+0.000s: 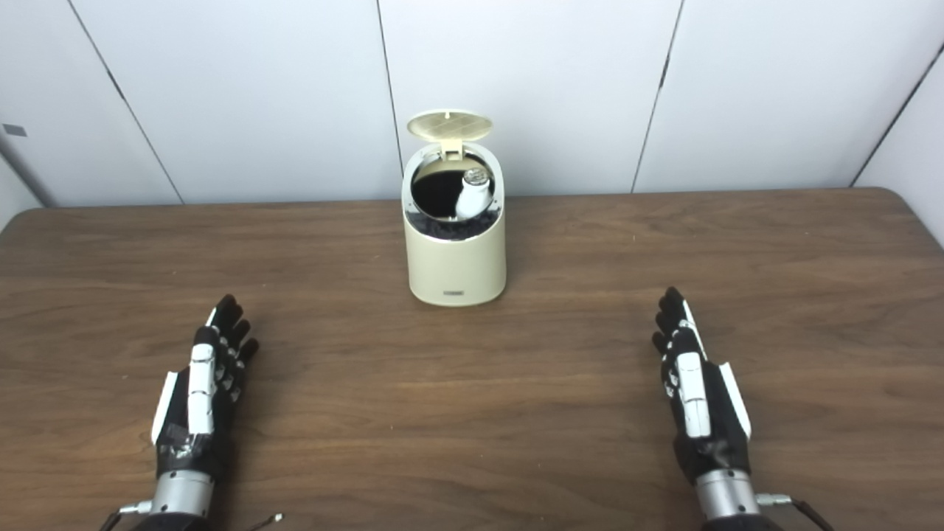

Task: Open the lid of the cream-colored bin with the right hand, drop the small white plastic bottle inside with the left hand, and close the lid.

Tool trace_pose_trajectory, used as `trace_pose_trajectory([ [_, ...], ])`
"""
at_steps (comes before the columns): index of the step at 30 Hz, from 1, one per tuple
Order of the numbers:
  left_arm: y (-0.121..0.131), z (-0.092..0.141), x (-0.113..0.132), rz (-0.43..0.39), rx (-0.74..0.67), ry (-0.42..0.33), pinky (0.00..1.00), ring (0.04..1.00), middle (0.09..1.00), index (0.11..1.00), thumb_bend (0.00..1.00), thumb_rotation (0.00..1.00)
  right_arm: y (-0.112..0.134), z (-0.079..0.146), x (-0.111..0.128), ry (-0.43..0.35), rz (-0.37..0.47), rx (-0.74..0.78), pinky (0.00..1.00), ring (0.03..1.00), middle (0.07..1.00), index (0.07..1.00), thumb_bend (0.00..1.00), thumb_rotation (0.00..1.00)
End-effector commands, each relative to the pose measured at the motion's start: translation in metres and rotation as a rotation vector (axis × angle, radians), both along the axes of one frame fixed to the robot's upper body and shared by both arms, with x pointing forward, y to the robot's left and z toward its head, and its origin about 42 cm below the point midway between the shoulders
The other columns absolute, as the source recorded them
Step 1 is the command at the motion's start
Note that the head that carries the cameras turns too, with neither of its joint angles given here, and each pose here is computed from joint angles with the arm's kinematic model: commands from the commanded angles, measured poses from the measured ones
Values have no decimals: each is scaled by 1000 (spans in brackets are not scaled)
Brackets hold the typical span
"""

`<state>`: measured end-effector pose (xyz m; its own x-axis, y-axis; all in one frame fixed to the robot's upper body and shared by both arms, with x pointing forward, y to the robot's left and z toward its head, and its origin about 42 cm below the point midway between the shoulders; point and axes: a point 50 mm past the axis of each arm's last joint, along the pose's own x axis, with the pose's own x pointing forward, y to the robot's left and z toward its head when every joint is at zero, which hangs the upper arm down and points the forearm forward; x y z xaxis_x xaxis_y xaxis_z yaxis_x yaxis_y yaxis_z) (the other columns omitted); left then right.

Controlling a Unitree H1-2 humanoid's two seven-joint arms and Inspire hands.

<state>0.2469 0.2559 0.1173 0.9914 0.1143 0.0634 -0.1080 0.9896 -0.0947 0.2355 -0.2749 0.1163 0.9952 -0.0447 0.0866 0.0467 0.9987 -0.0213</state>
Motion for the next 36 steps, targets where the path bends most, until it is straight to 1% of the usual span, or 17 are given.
trace_pose_trajectory([
  [1,0,3,-1,-7,-1,-12,1000,1000,1000,1000,400,978,0,-3,-5,7,-7,7,1000,1000,993,989,518,1000],
  [9,-2,1,3,-15,18,-19,1000,1000,1000,1000,362,975,-1,1,1,-8,-5,-10,1000,1000,987,989,548,1000],
  [12,-3,0,1,-11,21,-14,1000,1000,1000,1000,358,972,0,8,10,-35,-5,-18,1000,1000,977,981,548,1000],
  [16,-3,-3,0,-6,19,-21,1000,1000,1000,1000,363,961,2,20,24,-68,7,-58,1000,996,976,975,588,1000],
  [18,-4,-5,0,-5,23,-25,1000,998,1000,1000,372,954,3,28,32,-80,11,-123,1000,990,975,975,594,1000],
  [19,-4,-6,0,-6,27,-26,1000,995,1000,1000,372,954,4,33,35,-86,10,-149,981,979,968,971,598,1000],
  [21,-5,-6,0,-12,30,-29,1000,993,1000,1000,373,954,6,41,42,-100,12,-175,967,970,961,964,602,1000],
  [23,-6,-6,0,-18,29,-29,1000,997,1000,1000,369,959,8,48,49,-118,23,-186,969,972,965,956,628,1000],
  [25,-7,-6,-1,-22,36,-24,1000,999,1000,1000,365,963,11,60,61,-152,55,-199,978,978,971,950,643,995],
  [29,-8,-8,-2,-24,51,-17,1000,1000,1000,1000,362,978,18,79,80,-204,97,-233,998,991,971,936,624,988],
  [32,-9,-9,-3,-21,52,-15,1000,1000,1000,1000,362,971,27,97,94,-241,114,-277,984,987,964,932,585,999],
  [36,-11,-9,-4,-21,47,-14,1000,1000,1000,1000,364,960,36,118,111,-282,129,-334,961,974,954,934,595,1000],
])
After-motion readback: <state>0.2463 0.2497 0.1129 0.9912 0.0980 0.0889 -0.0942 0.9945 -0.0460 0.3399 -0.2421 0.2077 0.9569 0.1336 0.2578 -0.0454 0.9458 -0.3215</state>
